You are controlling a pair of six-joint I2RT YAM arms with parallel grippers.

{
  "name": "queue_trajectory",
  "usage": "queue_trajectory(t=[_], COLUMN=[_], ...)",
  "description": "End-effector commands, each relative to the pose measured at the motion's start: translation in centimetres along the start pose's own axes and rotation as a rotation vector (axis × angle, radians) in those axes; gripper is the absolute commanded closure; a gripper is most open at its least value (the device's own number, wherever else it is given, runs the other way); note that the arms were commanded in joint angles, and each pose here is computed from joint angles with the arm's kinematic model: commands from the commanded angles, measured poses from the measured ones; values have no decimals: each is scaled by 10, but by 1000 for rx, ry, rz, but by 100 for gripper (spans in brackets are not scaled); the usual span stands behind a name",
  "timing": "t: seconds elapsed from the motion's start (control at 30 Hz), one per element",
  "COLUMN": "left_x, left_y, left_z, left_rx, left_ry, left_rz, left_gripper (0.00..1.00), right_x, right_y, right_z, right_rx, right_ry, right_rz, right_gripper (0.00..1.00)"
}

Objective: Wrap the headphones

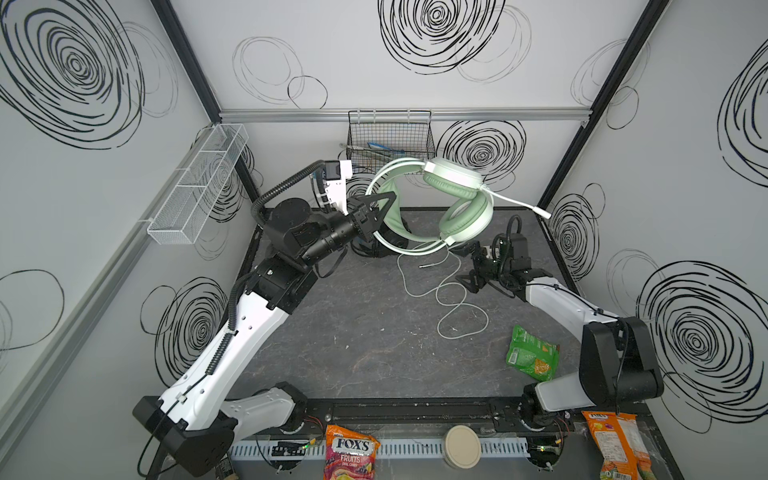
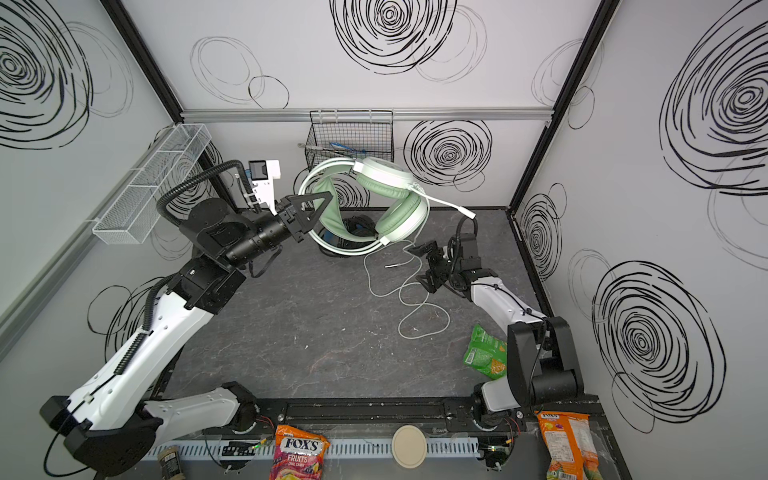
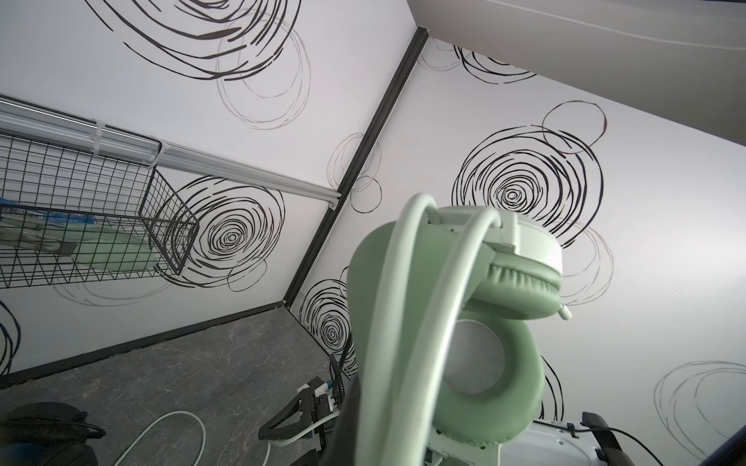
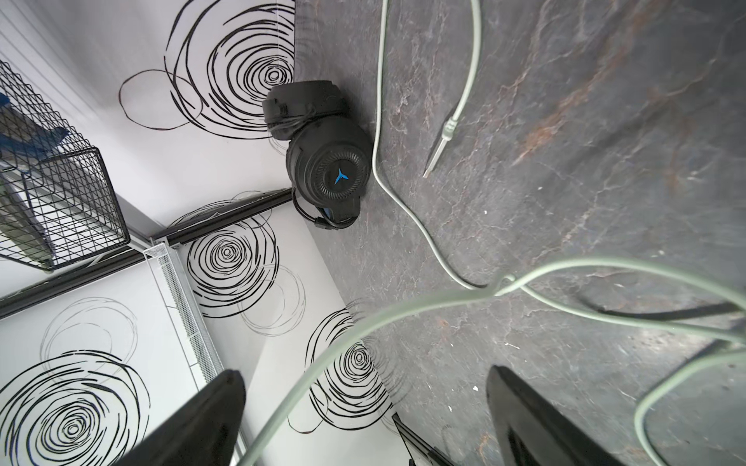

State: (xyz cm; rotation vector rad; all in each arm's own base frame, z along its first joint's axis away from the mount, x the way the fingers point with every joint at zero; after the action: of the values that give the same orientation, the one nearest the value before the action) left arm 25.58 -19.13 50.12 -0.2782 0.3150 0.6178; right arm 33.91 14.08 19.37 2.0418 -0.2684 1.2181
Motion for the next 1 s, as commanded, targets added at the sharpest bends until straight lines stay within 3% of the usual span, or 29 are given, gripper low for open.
queue_trajectory(t=[0.0,0.17,0.27,0.43,0.57,0.73,0.83,0.97], left_x=[-27,-29,-31,-34,-30,-19,-15,-11], left_y=[14,13,15,18,22,30,29,27], left_z=[31,28,29,28,25,18,-2,-43], left_rx=[-145,-138,-139,-139,-137,-111,-27,116], left_ry=[-51,-48,-49,-44,-43,-48,-52,-42], left_rz=[-100,-111,-116,-142,-135,-145,-201,-270], left_gripper=[100,100,100,100,100,100,100,100], right_x=[20,17,12,4,10,40,88,157], right_y=[-4,-9,-15,-21,-17,17,44,63], right_z=[-2,1,6,27,46,70,78,73], right_rx=[15,18,15,-27,-86,-299,-434,-502], right_ry=[15,8,14,44,96,240,441,691], right_rz=[53,48,38,13,-4,-22,7,41], right_gripper=[2,3,13,73,100,100,100,100])
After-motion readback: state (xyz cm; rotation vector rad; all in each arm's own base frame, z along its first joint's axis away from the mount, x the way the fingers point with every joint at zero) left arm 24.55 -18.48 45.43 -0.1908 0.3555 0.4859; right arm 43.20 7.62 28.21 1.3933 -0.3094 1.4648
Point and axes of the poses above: each gripper's point midway between its finger pads, its own y axis back along the fingers, its own x axis along the line the jaws close on, z = x × y, the point moved 6 cm from there along y, back along the fingers, and after that the axes turned 8 degrees about -y, right-handed, at the moved point
